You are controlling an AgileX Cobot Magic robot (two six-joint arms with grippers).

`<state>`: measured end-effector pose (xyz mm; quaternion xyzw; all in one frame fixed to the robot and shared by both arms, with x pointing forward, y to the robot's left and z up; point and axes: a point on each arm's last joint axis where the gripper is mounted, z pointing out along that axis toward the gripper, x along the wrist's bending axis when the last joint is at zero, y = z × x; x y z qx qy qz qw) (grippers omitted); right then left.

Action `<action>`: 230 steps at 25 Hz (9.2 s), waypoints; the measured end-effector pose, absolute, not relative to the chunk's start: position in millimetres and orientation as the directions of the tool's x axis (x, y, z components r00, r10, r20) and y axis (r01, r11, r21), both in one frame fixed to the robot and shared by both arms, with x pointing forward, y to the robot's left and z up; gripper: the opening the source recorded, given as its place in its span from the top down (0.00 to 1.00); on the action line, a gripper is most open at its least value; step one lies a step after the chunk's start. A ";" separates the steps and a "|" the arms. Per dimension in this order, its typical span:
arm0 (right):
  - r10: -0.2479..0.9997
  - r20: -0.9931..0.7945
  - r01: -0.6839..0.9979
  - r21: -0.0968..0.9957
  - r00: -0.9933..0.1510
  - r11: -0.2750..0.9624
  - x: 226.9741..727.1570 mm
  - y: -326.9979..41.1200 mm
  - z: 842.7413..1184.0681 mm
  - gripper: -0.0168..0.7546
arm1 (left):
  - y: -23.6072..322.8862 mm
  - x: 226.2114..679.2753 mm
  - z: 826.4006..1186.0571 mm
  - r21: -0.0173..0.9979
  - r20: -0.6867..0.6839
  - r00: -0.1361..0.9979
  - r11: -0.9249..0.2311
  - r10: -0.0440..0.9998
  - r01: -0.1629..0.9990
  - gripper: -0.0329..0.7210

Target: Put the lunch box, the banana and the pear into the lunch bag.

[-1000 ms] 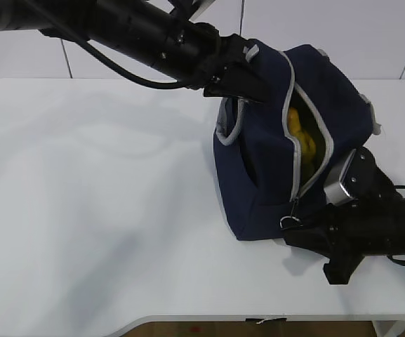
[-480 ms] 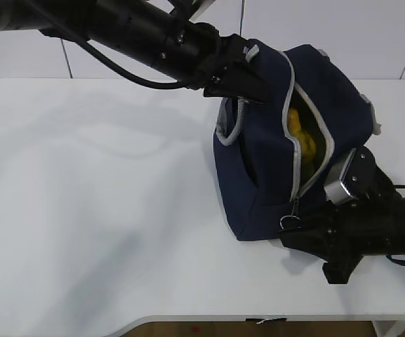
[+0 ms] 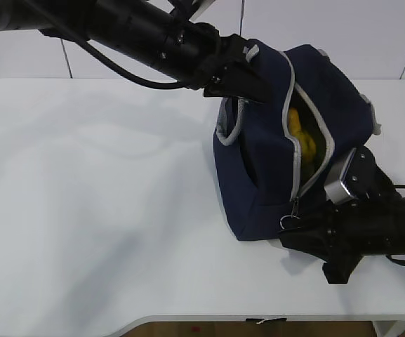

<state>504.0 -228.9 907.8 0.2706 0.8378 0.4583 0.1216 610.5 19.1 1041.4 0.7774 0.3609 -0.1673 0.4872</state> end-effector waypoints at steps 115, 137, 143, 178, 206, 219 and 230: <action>0.759 0.450 0.853 0.451 -0.470 0.262 522.7 -235.8 1091.6 0.97 | 28.4 600.0 1066.6 0.705 -0.506 0.776 -0.337 0.378 0.624 0.27; 0.731 0.480 0.845 0.474 -0.486 0.250 523.4 -232.2 1096.5 0.97 | 50.6 548.0 1049.9 0.683 -0.403 0.858 -0.519 0.319 0.514 0.35; 0.720 0.482 0.837 0.485 -0.499 0.255 523.8 -231.3 1102.9 0.97 | 21.4 537.7 1043.9 0.762 -0.347 0.874 -0.441 0.342 0.475 0.35; 0.718 0.477 0.829 0.497 -0.507 0.256 525.4 -231.0 1107.4 0.97 | 17.4 550.5 1030.6 0.783 -0.344 0.859 -0.389 0.379 0.485 0.36; 0.743 0.513 0.860 0.484 -0.429 0.162 547.3 -230.3 1125.1 0.97 | 17.2 547.4 1029.2 0.786 -0.322 0.885 -0.426 0.335 0.448 0.96; 0.778 0.507 0.884 0.449 -0.370 0.128 608.7 -231.3 1124.6 0.97 | 17.8 547.1 1028.3 0.784 -0.311 0.891 -0.440 0.332 0.438 0.96; 0.804 0.478 0.866 0.492 -0.353 0.087 644.8 -230.6 1140.9 0.97 | 18.7 548.0 1027.7 0.784 -0.300 0.893 -0.447 0.335 0.431 0.96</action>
